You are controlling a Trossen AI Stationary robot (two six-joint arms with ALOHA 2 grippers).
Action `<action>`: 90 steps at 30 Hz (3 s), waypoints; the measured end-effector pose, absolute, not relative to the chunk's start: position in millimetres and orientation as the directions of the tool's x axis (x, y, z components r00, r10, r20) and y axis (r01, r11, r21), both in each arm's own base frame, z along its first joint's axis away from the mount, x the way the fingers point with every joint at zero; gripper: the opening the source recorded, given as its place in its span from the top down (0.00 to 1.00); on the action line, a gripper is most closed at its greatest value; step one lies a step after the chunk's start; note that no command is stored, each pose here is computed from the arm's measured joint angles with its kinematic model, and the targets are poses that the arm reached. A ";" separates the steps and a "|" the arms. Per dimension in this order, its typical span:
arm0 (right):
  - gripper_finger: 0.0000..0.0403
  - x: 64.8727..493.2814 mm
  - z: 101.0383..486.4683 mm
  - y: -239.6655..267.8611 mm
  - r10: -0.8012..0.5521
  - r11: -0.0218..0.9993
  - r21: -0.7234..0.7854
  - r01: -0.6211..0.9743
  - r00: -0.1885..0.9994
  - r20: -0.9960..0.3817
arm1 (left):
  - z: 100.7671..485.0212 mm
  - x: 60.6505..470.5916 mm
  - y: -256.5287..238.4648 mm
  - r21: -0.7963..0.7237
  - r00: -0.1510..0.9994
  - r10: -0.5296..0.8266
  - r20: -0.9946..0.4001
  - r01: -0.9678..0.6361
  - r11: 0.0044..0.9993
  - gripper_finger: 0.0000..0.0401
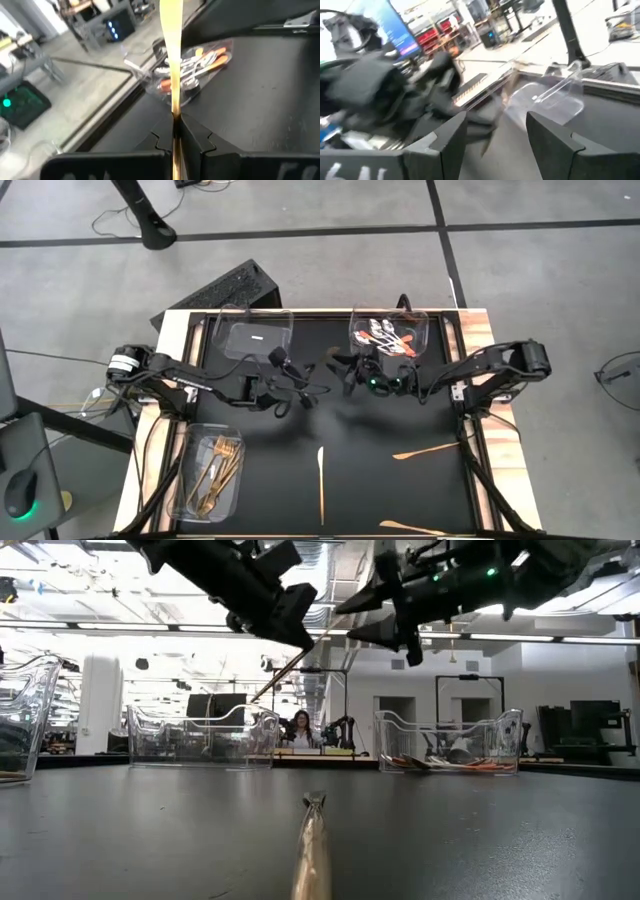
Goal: Sort silverware by color (type)
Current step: Put the gold table knife into the top left transparent bin
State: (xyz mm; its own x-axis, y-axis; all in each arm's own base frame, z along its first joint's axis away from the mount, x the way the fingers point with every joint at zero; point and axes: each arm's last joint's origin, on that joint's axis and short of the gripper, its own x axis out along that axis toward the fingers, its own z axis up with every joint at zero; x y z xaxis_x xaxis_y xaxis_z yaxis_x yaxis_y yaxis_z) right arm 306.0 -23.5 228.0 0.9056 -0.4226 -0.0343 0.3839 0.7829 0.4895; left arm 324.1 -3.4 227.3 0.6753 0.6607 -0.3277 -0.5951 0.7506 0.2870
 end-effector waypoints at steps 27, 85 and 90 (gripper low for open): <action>0.99 312.7 238.4 -28.3 -0.306 0.937 0.167 0.306 0.952 -0.027 | 231.0 326.8 -10.2 0.247 0.750 0.572 -0.332 -0.517 0.820 0.81; 0.57 310.6 226.5 -30.0 -0.396 0.909 0.080 0.410 0.906 -0.149 | 288.6 202.6 -23.4 0.040 0.619 0.581 -0.529 -0.665 0.746 0.98; 0.61 309.3 216.1 -15.3 -0.353 0.923 0.061 0.379 0.901 -0.253 | 280.1 200.6 -25.6 0.067 0.598 0.608 -0.522 -0.682 0.728 0.98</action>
